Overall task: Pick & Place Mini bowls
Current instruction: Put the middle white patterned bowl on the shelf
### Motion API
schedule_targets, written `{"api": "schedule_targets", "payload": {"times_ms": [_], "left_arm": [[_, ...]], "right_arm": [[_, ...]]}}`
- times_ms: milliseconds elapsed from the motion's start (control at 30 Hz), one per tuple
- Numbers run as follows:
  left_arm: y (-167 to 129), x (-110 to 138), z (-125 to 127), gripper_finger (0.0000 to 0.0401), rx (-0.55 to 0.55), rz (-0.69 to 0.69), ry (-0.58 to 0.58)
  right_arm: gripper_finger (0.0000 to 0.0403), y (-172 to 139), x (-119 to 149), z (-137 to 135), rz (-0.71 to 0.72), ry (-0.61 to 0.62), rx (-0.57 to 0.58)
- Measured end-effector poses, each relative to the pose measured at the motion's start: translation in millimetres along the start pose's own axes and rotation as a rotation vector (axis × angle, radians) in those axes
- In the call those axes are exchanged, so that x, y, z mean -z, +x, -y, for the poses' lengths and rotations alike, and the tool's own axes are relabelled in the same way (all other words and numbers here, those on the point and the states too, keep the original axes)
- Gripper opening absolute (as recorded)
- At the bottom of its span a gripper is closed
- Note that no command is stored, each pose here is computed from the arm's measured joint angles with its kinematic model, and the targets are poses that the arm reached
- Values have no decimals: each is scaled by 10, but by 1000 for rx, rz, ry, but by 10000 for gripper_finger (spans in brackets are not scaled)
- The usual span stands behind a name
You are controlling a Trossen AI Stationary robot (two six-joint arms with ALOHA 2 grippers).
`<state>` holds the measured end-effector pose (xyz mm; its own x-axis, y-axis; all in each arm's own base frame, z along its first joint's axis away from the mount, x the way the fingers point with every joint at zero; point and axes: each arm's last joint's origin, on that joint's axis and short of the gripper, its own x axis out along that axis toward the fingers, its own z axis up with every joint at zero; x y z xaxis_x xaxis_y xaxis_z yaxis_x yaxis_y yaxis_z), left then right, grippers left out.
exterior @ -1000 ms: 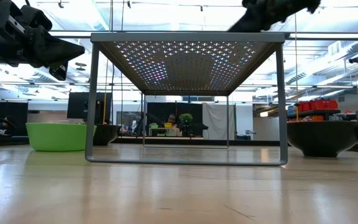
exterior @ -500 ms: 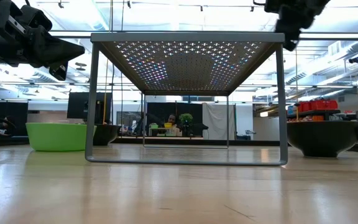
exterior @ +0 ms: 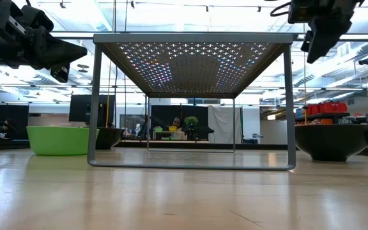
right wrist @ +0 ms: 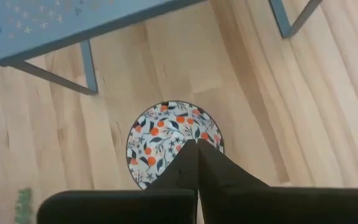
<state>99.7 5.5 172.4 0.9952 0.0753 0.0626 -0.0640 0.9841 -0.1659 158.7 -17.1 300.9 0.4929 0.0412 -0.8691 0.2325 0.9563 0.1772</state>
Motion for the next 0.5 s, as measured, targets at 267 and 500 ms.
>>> {"api": "schedule_targets", "payload": {"times_ms": [267, 500], "left_arm": [[0, 0, 0, 14, 0, 0, 0], [0, -1, 0, 14, 0, 0, 0]], "right_arm": [[37, 78, 74, 27, -54, 46, 22], [106, 414, 240, 89, -108, 65, 16]]}}
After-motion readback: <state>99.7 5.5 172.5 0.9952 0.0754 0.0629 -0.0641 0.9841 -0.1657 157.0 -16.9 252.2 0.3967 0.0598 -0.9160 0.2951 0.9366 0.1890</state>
